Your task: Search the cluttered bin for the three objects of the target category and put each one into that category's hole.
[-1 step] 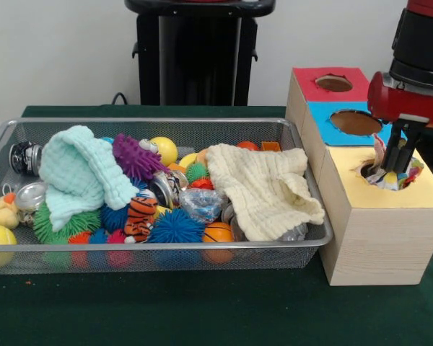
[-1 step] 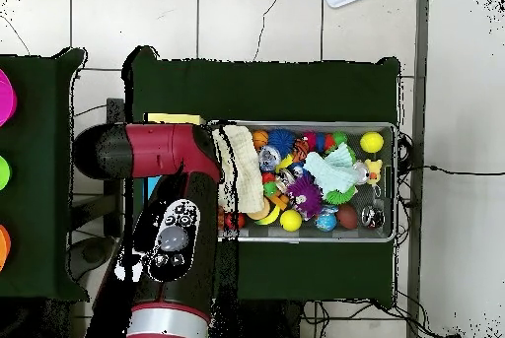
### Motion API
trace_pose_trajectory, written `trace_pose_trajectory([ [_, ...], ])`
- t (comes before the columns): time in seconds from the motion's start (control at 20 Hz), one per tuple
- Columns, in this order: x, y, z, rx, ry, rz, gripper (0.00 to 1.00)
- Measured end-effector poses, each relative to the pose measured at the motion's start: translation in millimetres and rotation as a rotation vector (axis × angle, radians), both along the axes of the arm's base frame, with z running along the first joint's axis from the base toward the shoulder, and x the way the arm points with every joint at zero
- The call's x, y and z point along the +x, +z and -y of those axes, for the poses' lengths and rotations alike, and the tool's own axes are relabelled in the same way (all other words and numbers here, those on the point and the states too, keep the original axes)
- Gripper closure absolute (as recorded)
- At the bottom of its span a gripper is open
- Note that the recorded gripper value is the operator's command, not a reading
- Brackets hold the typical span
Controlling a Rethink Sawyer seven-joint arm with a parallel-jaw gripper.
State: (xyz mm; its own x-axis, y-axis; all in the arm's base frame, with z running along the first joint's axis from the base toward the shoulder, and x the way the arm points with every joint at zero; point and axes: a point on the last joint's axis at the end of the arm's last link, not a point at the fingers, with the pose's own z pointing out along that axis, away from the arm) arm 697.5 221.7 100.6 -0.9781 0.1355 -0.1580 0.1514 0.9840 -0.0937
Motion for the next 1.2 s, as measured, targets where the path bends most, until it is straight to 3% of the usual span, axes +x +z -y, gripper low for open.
trace_pose_trajectory([
  [1.2,-4.7,-6.9,-5.9,0.017,-0.009,-0.037,1.00],
])
